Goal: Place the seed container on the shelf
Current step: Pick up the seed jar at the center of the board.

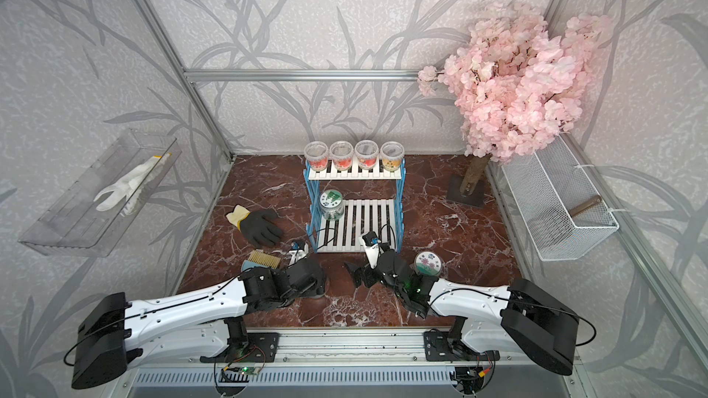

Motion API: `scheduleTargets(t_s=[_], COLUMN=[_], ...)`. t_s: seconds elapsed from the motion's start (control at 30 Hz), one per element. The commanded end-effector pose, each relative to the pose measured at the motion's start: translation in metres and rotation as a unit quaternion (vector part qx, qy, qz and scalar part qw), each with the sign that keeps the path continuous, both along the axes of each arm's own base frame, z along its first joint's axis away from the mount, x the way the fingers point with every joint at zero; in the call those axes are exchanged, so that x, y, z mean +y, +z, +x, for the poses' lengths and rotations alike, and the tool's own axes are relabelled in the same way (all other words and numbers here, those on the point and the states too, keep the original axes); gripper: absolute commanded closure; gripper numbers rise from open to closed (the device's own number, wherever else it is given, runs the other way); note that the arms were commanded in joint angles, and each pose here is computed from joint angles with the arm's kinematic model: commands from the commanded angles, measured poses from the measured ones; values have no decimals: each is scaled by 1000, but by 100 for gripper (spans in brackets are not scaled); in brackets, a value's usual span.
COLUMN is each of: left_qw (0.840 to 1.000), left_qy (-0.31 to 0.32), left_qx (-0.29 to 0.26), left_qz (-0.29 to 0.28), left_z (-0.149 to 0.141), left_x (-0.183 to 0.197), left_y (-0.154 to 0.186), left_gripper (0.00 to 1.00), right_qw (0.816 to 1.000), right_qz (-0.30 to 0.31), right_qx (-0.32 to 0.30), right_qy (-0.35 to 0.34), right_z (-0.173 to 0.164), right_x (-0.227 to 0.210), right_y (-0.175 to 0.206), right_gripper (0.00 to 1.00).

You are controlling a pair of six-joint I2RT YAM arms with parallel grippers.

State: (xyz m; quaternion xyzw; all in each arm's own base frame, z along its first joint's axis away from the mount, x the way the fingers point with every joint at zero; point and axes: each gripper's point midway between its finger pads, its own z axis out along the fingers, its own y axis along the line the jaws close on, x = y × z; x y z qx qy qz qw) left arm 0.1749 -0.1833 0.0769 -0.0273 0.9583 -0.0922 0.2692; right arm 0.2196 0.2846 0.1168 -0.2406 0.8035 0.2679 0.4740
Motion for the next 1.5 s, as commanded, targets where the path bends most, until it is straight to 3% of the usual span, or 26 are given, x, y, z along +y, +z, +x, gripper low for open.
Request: scheduleTargets(t_s=[0.0,0.07,0.2,0.53,0.9,1.23,1.47], left_qw=[999,995,984,975,969,970,978], left_qy=[-20,-85,-151,-202,-235,-218,-196], left_qx=[-16,-16,-34,-62,-23,4,-9], left_qz=[28,49,92,72,67,105,77], left_z=[6,4,6,5,-5,-2,0], left_x=[-3,-11,-6,-1,-8,-1,-3], left_y=[10,11,12,21,7,-3,11], left_gripper=[8,1,0,0,0,0,15], right_qw=[1000,1000,1000,1000,1000,1000,1000], right_qz=[9,8,7,3,4,4,9], right_qx=[-8,-7,-5,3,8,13,6], right_qy=[0,-1,-2,-5,-2,-2,2], right_z=[-1,-1,-1,1,2,2,1], right_x=[0,-1,-3,1,6,6,6], right_y=[3,2,-3,-11,-13,-15,-11], right_gripper=[1,1,1,1,1,1,1])
